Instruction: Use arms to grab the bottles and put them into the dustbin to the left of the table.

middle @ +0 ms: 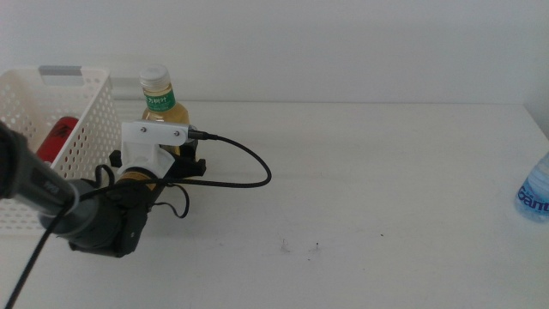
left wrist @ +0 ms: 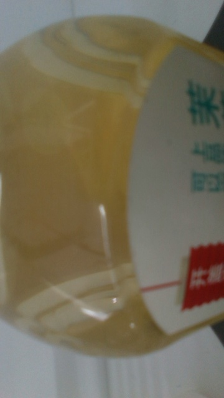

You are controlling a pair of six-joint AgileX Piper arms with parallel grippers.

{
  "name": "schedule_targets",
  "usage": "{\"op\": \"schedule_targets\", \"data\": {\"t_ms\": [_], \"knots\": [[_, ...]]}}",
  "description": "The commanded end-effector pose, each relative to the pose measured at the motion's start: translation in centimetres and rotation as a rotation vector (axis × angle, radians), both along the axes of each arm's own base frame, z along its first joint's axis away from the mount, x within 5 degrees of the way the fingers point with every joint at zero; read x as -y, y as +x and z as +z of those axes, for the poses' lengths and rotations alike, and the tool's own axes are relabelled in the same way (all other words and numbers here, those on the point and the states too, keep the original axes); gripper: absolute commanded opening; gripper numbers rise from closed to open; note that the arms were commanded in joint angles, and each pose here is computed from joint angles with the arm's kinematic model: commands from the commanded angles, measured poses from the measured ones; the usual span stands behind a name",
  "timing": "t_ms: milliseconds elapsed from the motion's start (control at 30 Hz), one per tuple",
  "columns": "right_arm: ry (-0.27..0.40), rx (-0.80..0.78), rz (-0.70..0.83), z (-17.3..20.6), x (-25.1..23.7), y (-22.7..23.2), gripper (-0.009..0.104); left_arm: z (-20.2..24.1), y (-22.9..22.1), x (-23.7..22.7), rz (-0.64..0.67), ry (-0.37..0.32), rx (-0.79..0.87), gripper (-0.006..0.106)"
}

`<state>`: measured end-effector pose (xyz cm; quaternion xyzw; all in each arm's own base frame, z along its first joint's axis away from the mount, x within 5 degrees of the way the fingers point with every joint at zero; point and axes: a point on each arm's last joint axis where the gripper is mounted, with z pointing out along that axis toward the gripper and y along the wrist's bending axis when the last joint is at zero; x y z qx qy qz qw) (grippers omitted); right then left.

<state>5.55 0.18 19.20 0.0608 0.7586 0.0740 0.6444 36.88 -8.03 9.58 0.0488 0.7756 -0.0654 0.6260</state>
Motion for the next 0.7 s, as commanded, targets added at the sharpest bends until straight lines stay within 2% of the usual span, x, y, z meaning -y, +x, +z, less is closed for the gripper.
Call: {"op": "schedule_targets", "data": {"t_ms": [0,33,133,200,333,400,533,667], "knots": [[-0.006,0.01,-0.008,0.0,0.1,0.0,0.086,1.9,-0.8,-0.1,-0.006,-0.035,0.032,0.039],[-0.006,0.01,-0.008,0.0,0.1,0.0,0.086,2.8,-1.6,-0.3,-0.001,-0.058,0.028,0.03],[-0.006,0.01,-0.008,0.0,0.1,0.0,0.086,5.8,-4.1,-0.8,0.003,-0.096,-0.017,0.017],[-0.006,0.01,-0.008,0.0,0.1,0.0,0.086,8.2,-6.0,-1.0,-0.013,-0.108,-0.067,0.017],[-0.006,0.01,-0.008,0.0,0.1,0.0,0.086,13.3,-9.4,-1.5,-0.028,-0.087,-0.293,0.017],[-0.006,0.01,-0.008,0.0,0.1,0.0,0.086,15.7,-10.6,-2.0,0.001,-0.024,-0.412,0.017],[-0.006,0.01,-0.008,0.0,0.1,0.0,0.086,21.2,-10.7,-2.9,0.01,0.09,-0.468,0.017],[-0.006,0.01,-0.008,0.0,0.1,0.0,0.086,26.0,-9.7,-4.6,-0.025,0.144,-0.479,0.017]]}}
